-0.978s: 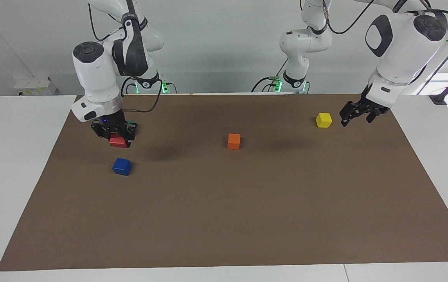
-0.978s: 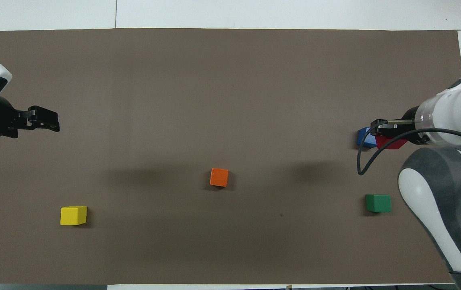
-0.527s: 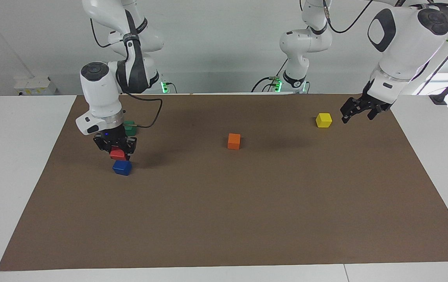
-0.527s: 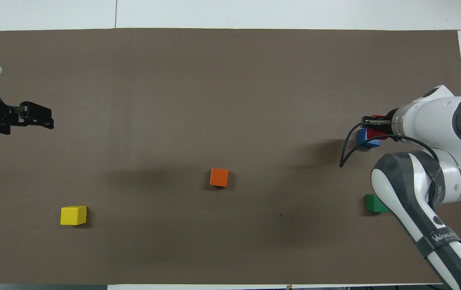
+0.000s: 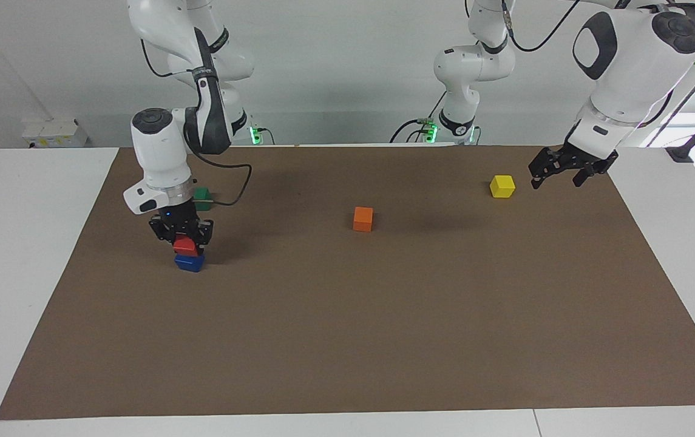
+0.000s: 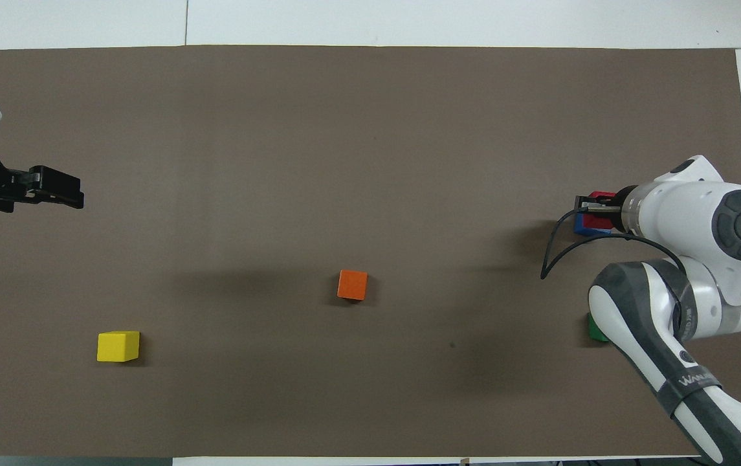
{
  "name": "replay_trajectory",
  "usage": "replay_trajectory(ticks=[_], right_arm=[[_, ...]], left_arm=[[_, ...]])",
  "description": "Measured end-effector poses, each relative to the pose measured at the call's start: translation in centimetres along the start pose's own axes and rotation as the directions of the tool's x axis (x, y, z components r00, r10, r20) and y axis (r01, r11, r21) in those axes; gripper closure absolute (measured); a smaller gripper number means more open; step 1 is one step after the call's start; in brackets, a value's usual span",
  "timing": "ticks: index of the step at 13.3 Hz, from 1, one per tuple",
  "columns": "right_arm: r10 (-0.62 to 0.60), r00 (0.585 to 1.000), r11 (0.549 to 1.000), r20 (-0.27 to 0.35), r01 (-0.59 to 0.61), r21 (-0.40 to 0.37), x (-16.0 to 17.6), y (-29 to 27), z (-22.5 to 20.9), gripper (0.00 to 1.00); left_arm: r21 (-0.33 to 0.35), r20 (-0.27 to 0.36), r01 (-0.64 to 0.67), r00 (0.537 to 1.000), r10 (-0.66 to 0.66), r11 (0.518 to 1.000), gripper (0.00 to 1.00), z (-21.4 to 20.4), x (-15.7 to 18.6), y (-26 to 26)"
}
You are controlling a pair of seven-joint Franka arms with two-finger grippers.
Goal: Transfer red block to right arm and stack on blue block
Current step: 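Lower the red block onto the blue block with the right gripper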
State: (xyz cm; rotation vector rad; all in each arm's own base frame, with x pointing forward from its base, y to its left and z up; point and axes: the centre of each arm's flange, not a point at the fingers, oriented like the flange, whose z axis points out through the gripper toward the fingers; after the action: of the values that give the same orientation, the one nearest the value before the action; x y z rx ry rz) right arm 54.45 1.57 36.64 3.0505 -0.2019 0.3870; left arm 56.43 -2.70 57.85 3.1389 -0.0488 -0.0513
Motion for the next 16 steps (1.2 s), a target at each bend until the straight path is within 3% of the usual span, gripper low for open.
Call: replay_trajectory(ticks=[16], right_arm=[[0.085, 0.996, 0.996, -0.031, -0.084, 0.006, 0.3, 1.7, 2.7, 0.44]], left_arm=[[0.002, 0.008, -0.009, 1.000, 0.009, 1.000, 0.00, -1.1, -0.8, 0.5]])
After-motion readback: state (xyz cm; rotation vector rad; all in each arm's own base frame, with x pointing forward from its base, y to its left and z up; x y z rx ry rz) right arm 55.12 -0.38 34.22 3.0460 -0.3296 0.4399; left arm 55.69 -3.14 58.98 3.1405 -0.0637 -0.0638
